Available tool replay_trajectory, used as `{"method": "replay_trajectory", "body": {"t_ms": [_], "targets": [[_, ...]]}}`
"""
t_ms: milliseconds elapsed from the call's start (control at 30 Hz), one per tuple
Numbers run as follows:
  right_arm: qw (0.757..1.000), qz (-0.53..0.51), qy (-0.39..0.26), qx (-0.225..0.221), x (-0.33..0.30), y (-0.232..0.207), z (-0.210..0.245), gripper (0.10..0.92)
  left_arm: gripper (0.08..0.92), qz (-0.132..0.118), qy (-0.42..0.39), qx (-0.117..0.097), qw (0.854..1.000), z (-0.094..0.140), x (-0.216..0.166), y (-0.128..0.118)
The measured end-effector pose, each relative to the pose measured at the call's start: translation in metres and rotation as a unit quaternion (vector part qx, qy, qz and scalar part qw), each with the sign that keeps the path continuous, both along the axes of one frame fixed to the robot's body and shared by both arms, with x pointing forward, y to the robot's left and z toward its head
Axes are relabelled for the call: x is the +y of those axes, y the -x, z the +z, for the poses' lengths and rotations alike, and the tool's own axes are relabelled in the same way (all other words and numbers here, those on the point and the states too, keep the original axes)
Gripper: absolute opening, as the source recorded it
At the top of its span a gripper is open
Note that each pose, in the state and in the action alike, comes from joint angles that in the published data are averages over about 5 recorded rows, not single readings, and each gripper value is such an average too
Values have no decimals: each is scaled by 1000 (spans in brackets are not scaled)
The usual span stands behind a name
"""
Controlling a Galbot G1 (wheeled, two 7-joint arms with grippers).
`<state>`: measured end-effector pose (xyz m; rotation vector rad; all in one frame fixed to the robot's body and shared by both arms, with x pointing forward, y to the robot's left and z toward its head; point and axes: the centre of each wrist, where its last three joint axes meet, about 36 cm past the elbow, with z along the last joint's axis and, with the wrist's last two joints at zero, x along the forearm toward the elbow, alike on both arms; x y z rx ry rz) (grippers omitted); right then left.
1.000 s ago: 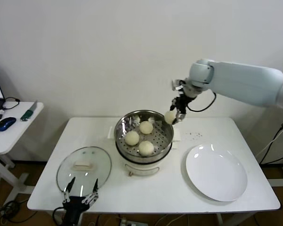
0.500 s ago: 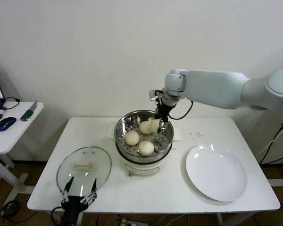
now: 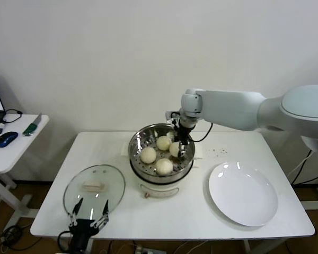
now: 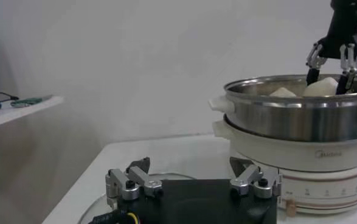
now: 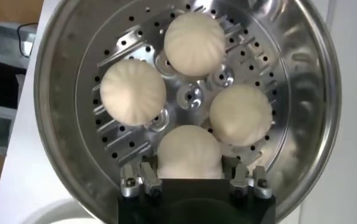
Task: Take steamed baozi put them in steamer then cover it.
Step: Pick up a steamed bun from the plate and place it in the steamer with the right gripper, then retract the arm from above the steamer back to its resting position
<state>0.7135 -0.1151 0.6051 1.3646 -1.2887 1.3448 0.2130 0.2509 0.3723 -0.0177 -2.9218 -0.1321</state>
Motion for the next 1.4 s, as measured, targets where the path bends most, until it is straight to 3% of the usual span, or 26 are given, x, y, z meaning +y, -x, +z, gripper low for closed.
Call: {"method": "replay_trajectory", "body": {"t_ms": [133,367,800,1133,1400], "targets": [[1000,3,7,3,-2,0,-4,699,823,-1,0,0,1000,0,0,-1],[1000,7,10,1,-5,0,-3,817,823,-3,-2,-3,1000,2,0,-2],[999,15,-28,-20,-28,1,35,823,823,-5,-6,-5,1000,4,-2,-3],[984,-1,-154,-93,-85,17,40,823,823,-4,-28,-27,999,10,4,-11],[939,-69,-300,-152,-146,43,2,823,823,-12,-49,-44,998,18,3,-21]]}}
